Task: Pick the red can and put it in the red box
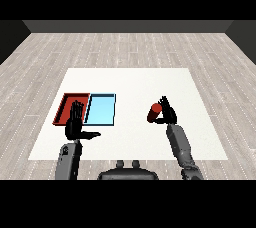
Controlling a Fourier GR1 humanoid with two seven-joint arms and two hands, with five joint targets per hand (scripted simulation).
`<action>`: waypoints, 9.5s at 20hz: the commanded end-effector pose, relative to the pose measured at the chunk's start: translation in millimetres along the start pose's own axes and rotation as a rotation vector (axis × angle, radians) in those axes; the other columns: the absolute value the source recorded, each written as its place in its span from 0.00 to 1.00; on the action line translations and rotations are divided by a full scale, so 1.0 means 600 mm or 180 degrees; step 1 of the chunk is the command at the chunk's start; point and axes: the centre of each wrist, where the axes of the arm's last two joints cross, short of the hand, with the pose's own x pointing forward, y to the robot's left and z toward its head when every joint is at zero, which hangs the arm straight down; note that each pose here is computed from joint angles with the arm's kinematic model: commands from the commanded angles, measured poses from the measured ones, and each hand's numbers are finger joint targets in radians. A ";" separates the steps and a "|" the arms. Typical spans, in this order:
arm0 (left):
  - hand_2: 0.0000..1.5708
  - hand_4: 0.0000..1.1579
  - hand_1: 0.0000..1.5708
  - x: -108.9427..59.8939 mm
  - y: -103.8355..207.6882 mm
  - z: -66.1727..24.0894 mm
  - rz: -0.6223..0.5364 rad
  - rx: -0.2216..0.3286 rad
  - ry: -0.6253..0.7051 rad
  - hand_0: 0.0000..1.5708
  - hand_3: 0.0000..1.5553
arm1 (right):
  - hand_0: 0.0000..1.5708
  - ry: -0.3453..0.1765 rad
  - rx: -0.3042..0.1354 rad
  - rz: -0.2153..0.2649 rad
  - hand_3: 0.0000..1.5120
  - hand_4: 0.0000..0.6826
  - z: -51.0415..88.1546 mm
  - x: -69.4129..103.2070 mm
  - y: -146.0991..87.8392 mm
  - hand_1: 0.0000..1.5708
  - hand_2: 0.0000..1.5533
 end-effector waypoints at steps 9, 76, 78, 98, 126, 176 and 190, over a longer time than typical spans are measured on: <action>0.00 0.00 0.00 -0.007 0.040 -0.023 0.0015 -0.0003 0.0011 0.00 0.00 | 0.00 0.0043 -0.0006 0.0043 0.00 0.00 -0.017 0.007 0.018 0.00 0.00; 0.00 0.00 0.00 0.009 -0.032 -0.010 0.0093 -0.0215 -0.0039 0.00 0.00 | 0.98 -0.0568 -0.0201 0.0768 0.92 0.91 -0.080 0.138 0.089 0.98 0.95; 0.00 0.00 0.00 0.037 -0.041 -0.026 0.0151 -0.0346 0.0004 0.00 0.00 | 0.96 -0.0818 -0.0191 0.0840 0.93 0.94 -0.063 0.147 0.044 0.96 0.95; 0.00 0.00 0.00 -0.015 -0.202 -0.070 -0.0047 -0.0670 0.0540 0.00 0.00 | 0.91 -0.1242 -0.0051 0.0666 0.92 0.93 0.016 0.162 0.305 0.91 0.92; 0.00 0.00 0.00 -0.086 -0.245 -0.049 0.0261 -0.0764 0.0891 0.00 0.00 | 0.92 -0.1364 0.0309 0.0438 0.92 0.96 -0.010 0.133 0.347 0.92 0.92; 1.00 0.98 1.00 -0.084 -0.287 -0.032 0.0074 0.0117 0.0642 1.00 0.97 | 0.00 -0.0978 0.0340 0.0460 0.00 0.00 0.027 0.123 0.387 0.00 0.00; 1.00 0.98 1.00 -0.087 -0.264 -0.049 -0.0080 0.0173 0.0571 1.00 0.94 | 0.00 -0.0947 0.0197 0.0249 0.00 0.00 0.007 0.141 0.321 0.00 0.00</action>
